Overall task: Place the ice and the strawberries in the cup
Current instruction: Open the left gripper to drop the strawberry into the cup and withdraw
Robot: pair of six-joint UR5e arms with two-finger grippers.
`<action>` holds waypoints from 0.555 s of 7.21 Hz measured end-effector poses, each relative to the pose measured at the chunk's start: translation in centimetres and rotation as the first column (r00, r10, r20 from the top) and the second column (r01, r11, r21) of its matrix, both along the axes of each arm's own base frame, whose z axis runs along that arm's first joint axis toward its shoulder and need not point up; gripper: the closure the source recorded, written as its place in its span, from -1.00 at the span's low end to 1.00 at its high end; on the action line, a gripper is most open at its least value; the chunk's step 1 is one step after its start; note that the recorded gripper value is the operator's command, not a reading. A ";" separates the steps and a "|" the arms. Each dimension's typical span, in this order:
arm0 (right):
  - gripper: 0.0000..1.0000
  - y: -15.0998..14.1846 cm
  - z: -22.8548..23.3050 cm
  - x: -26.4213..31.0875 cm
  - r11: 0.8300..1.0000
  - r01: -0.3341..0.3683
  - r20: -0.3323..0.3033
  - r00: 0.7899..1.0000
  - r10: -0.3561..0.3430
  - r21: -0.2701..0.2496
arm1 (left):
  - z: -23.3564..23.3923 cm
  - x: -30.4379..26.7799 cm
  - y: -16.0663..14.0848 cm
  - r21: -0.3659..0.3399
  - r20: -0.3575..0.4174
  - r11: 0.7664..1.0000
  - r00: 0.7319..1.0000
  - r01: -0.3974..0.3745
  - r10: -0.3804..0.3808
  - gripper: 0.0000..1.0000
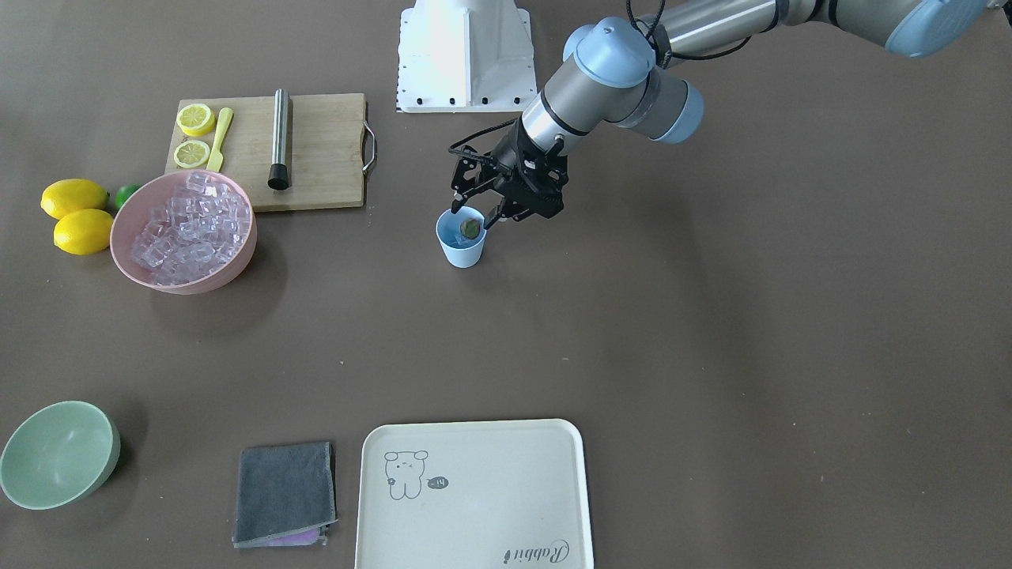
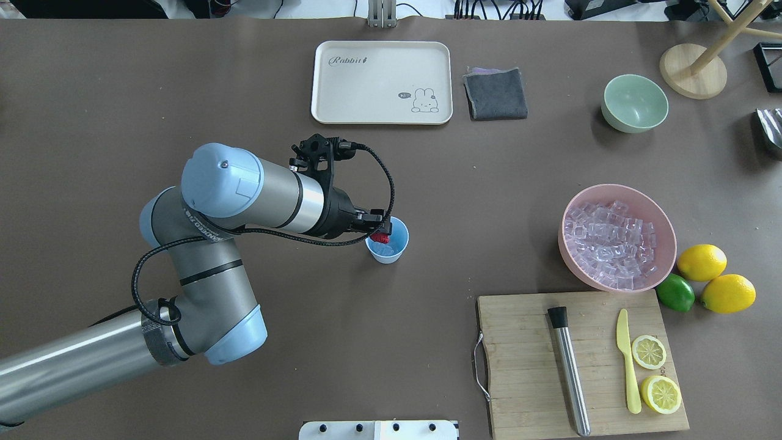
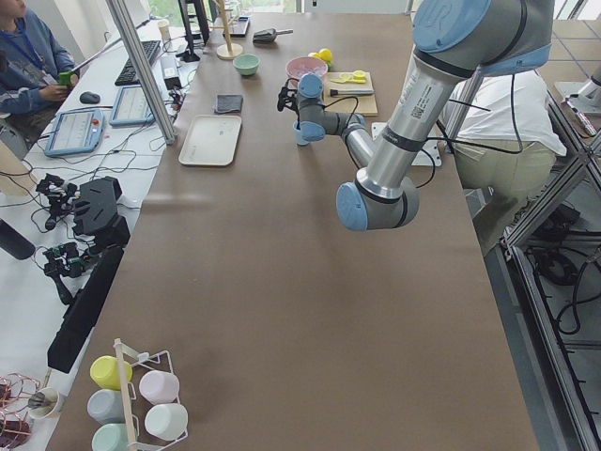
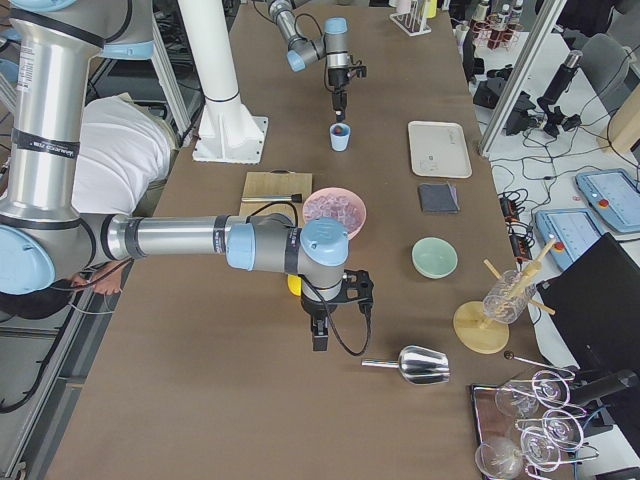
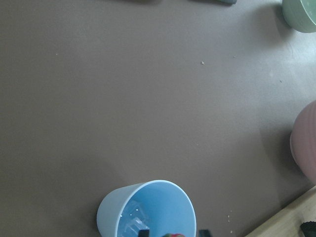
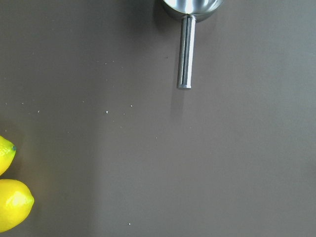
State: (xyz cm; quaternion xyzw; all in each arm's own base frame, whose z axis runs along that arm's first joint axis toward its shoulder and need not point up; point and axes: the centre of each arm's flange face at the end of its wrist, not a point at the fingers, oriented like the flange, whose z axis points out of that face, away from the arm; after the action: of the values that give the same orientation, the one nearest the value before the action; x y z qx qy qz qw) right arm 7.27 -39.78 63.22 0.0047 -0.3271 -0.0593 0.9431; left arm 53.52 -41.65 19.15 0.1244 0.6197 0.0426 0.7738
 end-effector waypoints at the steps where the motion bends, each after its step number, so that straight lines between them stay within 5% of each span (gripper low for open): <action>1: -1.00 0.0 -0.1 0.0 1.000 0.000 0.001 1.000 0.000 0.001 | -0.1 0.0 0.0 0.001 -0.003 1.000 1.000 0.000 0.000 -0.95; 4: -1.00 0.0 -0.1 0.0 1.000 0.000 0.003 1.000 0.000 0.002 | 2.5 -1.0 -0.4 -0.019 0.031 1.000 0.999 0.008 -0.008 -0.95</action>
State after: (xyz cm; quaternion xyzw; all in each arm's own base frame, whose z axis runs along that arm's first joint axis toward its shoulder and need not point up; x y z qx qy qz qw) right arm 7.25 -39.83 63.13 0.0056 -0.3285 -0.0595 0.9426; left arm 52.54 -42.05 21.66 0.1189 0.6075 0.0356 0.7846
